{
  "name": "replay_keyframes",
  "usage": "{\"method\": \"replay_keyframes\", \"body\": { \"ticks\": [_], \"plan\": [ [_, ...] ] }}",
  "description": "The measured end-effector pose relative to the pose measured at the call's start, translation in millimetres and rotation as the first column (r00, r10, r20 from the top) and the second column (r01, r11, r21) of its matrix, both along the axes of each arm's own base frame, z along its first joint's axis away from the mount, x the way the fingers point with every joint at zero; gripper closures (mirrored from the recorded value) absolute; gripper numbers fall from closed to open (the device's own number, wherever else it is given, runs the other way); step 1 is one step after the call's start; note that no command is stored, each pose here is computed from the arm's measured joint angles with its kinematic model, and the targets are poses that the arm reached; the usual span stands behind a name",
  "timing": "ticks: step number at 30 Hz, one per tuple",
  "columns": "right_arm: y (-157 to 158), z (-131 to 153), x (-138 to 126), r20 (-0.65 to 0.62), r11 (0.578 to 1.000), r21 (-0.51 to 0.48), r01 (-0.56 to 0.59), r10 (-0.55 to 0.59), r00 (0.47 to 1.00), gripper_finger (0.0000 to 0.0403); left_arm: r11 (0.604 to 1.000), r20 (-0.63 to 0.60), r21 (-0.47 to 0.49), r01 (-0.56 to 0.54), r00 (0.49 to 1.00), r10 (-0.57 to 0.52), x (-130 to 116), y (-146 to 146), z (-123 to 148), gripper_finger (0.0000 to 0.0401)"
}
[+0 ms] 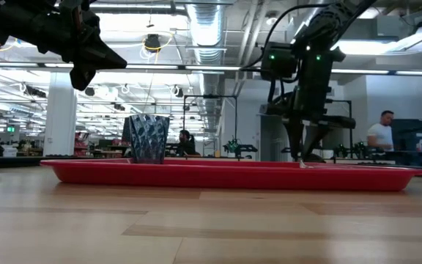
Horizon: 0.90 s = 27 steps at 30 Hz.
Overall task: Pick and place plate/cup/fork/spoon on tray
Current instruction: Put the pink fork on the right side of the red tray
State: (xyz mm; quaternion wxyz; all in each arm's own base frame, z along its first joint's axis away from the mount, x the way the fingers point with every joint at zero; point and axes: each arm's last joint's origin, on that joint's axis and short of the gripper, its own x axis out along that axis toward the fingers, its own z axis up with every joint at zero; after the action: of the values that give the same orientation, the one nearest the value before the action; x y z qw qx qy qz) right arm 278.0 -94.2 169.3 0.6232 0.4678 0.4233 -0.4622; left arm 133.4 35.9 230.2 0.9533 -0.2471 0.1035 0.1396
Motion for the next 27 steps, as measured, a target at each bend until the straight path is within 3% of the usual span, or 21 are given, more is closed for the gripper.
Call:
{"method": "replay_keyframes", "body": {
  "ticks": [4,10,13,21,27],
  "plan": [
    [0,0,-1,-0.004,1.0,0.008,-0.014,0.014,1.0,0.0291,1.0,0.0,-0.001,0.0,1.0,0.0,0,0,0,0.0401],
    [11,11,-8,0.02,0.969,0.134,-0.209,0.208,0.978,0.0289,1.0,0.004,-0.02,-0.005,1.0,0.006,0,0,0,0.0401],
    [21,15,-8,0.039,0.951,0.151,-0.269,0.266,0.963,0.0291,1.0,0.006,-0.026,-0.007,1.0,0.007,0,0,0,0.0401],
    [48,-3,2,-0.068,0.978,0.146,-0.148,0.159,0.985,0.0293,0.999,0.007,-0.038,-0.015,1.0,0.015,0,0,0,0.0401],
    [65,-20,6,-0.143,0.98,0.151,-0.129,0.151,0.978,0.0291,0.999,0.006,-0.045,-0.016,1.0,0.017,0,0,0,0.0401]
  ]
}}
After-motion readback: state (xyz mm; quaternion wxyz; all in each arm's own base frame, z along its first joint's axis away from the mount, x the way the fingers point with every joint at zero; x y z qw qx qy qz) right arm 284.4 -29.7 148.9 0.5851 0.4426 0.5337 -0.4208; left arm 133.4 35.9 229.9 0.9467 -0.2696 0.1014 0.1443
